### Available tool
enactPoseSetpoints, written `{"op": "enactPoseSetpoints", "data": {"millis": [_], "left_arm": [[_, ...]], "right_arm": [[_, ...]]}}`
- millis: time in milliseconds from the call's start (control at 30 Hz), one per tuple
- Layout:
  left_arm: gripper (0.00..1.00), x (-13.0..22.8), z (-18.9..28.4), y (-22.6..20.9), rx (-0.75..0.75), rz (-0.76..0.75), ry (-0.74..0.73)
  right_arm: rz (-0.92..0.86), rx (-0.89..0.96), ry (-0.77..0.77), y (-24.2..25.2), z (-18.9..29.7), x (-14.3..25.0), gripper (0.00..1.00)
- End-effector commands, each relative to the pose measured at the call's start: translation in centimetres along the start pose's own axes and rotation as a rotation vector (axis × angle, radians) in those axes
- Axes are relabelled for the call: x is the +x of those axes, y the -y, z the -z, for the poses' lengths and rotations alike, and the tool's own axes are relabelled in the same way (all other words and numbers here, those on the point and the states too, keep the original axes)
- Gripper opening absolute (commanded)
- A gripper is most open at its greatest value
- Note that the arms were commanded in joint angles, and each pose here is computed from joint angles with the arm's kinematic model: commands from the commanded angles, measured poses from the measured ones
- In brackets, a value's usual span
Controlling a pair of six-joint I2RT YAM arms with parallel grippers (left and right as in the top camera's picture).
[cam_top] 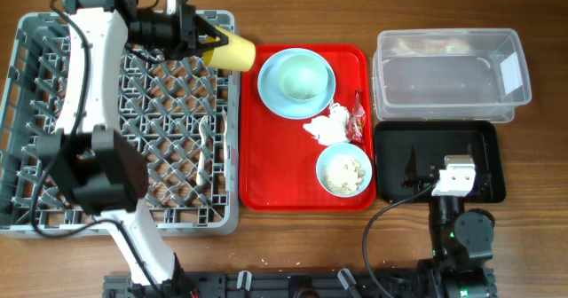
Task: Sort waste into correct bins and load items into the dishwasher rack
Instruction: 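Place the yellow cup upside down in the rack with the left gripper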
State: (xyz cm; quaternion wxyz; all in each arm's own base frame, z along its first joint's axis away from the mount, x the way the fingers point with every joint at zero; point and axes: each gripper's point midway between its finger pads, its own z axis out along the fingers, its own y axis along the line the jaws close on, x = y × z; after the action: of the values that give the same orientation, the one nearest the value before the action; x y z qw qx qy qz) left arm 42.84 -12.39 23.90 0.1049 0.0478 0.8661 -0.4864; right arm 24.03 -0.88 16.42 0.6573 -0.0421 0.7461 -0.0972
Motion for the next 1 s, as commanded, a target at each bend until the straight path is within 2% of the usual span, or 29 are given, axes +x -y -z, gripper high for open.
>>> {"op": "enactPoseSetpoints", "data": {"millis": [0, 133, 300, 467, 600, 700, 733, 767, 833, 933, 967], "left_arm": [[0.04, -1.7, 0.7, -0.3, 0.487, 0.038, 0.092], [0.04, -1.9, -1.7, -5.0, 0.476, 0.127, 0.066], [0.04, 0.6, -3.7, -9.9, 0.282, 0.215, -0.026], [0.04, 2.5, -3.0, -13.3, 0.164, 0.293, -0.058], [0.04, 4.3, -2.0, -16.9, -0.028, 0.31, -0.119], [0.11, 5.2, -1.8, -18.2, -0.113, 0.312, -0.158], [0.16, 5.3, -1.8, -18.4, -0.123, 0.312, -0.162], [0.29, 5.5, -1.7, -18.7, -0.144, 0.312, -0.17], [0.35, 5.7, -1.6, -18.9, -0.156, 0.318, -0.178], [0.57, 5.3, -0.8, -18.0, -0.164, 0.32, -0.153], [0.78, 4.8, 0.1, -17.1, -0.171, 0.3, -0.128]], "right_arm": [[0.0, -0.011, 0.011, -0.2, 0.1, -0.3, 1.0], [0.0, -0.011, 0.012, -0.2, 0.1, -0.3, 1.0], [0.0, -0.011, 0.011, -0.2, 0.1, -0.3, 1.0], [0.0, -0.011, 0.011, -0.2, 0.1, -0.3, 1.0], [0.0, -0.011, 0.011, -0.2, 0.1, -0.3, 1.0], [0.001, -0.011, 0.012, -0.2, 0.1, -0.3, 1.0], [0.001, -0.011, 0.012, -0.2, 0.1, -0.3, 1.0], [0.0, -0.011, 0.011, -0.2, 0.1, -0.3, 1.0], [0.0, -0.011, 0.012, -0.2, 0.1, -0.3, 1.0], [0.0, -0.011, 0.012, -0.2, 0.1, -0.3, 1.0], [0.0, -0.011, 0.011, -0.2, 0.1, -0.3, 1.0]]}}
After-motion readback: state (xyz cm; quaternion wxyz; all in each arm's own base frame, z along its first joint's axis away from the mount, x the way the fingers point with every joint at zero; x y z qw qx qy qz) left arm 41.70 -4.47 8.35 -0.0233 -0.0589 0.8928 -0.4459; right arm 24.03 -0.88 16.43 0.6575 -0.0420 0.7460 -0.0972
